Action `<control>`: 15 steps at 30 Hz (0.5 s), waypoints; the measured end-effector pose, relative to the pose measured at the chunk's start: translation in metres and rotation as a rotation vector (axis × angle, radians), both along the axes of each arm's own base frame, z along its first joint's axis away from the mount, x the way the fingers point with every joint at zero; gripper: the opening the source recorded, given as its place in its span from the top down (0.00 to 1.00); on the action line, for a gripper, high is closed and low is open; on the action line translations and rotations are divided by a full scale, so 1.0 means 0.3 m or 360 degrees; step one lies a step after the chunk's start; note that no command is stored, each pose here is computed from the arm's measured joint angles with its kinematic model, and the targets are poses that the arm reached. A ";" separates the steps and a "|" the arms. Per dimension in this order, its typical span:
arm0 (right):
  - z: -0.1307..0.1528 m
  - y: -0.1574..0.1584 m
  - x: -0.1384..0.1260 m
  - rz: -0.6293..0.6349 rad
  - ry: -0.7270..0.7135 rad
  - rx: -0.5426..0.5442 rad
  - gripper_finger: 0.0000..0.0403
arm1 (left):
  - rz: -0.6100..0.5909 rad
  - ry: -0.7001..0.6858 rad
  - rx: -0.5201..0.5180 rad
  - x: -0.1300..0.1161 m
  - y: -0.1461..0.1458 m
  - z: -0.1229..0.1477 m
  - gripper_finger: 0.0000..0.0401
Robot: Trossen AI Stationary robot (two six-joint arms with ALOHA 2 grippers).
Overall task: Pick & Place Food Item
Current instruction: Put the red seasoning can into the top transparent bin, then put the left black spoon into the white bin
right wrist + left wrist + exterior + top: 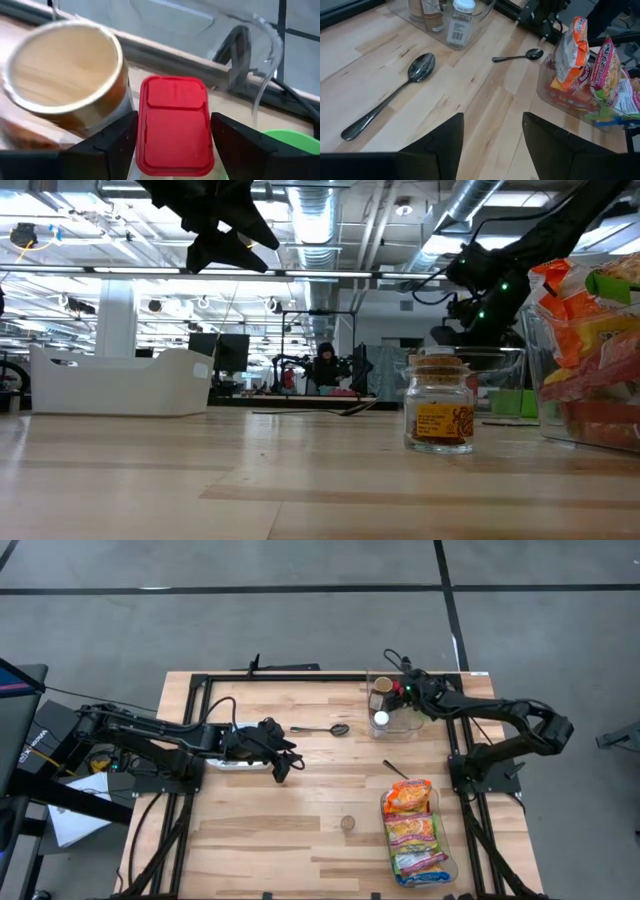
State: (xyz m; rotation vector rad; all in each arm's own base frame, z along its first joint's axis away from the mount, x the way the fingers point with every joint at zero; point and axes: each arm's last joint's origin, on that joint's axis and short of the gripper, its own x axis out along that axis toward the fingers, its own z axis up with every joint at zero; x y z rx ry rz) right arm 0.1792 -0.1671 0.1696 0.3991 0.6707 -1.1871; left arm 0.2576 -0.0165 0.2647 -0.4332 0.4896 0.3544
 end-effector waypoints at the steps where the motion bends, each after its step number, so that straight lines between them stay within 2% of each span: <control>1: 0.009 0.002 -0.003 0.0000 -0.0012 -0.0010 0.40 | 0.0000 0.0000 0.0000 0.000 0.000 0.000 0.51; 10: 0.130 0.029 -0.068 -0.0031 -0.0138 -0.0163 0.39 | -0.0001 -0.0002 -0.0001 0.000 0.000 0.000 0.51; 15: 0.224 0.080 -0.106 0.0089 -0.0313 -0.0266 0.39 | -0.0007 -0.0022 0.0007 0.003 -0.001 0.004 0.51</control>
